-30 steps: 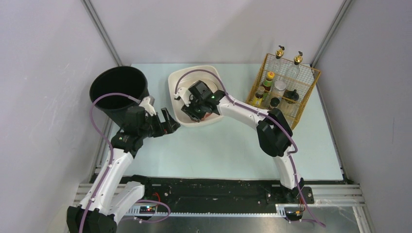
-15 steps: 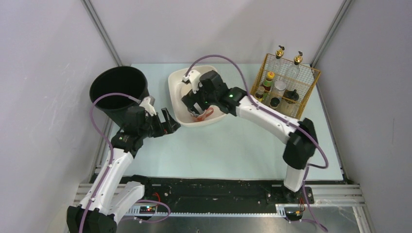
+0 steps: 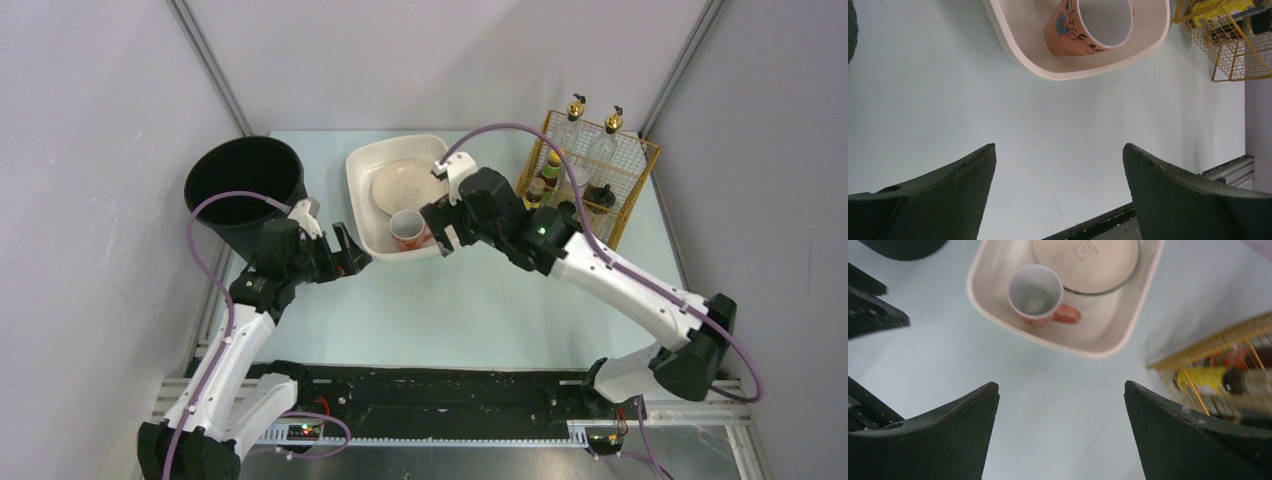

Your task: Clear the kitchen counter

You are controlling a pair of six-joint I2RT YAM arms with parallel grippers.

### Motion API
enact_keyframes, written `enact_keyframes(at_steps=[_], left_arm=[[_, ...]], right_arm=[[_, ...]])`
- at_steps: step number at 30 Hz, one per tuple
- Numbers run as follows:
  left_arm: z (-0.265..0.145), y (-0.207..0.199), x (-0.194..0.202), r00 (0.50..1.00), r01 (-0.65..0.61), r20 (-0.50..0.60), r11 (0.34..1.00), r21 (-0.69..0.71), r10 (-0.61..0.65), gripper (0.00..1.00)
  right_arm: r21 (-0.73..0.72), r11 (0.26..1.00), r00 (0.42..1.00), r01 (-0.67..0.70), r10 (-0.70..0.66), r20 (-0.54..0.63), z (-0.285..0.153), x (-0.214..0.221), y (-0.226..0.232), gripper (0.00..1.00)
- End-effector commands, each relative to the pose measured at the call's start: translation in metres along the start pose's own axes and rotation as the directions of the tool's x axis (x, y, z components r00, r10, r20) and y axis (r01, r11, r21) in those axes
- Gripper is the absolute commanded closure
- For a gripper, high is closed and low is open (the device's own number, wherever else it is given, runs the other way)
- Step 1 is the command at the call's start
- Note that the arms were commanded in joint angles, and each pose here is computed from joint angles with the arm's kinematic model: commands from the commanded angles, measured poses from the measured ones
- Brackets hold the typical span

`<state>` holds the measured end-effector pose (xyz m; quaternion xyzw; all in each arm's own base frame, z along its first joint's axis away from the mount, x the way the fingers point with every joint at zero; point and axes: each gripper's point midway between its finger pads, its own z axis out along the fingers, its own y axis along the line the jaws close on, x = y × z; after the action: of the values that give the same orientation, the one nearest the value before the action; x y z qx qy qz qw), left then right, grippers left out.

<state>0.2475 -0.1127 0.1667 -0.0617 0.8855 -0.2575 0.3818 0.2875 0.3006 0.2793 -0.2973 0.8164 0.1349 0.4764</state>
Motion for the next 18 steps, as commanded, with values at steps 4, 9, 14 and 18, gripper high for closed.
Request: enact_keyframes(at_steps=[4, 9, 14, 18], left_arm=[[-0.001, -0.004, -0.004, 0.999, -0.033, 0.018, 0.999, 0.021, 0.033, 0.00], [-0.002, -0.002, -0.006, 0.999, -0.038, 0.030, 0.999, 0.006, 0.038, 0.00], [-0.005, -0.005, -0.010, 0.998, -0.049, 0.050, 0.999, 0.016, 0.048, 0.00], [-0.010, -0.010, -0.016, 0.995, -0.062, 0.084, 0.998, 0.032, 0.059, 0.00]], right_arm=[[0.287, 0.952, 0.994, -0.102, 0.086, 0.067, -0.056, 0.023, -0.047, 0.01], [0.354, 0.926, 0.990, -0.131, 0.105, 0.091, -0.079, 0.035, -0.058, 0.00], [0.357, 0.914, 0.979, -0.194, 0.154, 0.136, -0.097, 0.044, -0.066, 0.01], [0.314, 0.918, 0.962, -0.242, 0.185, 0.202, -0.114, 0.042, -0.068, 0.01]])
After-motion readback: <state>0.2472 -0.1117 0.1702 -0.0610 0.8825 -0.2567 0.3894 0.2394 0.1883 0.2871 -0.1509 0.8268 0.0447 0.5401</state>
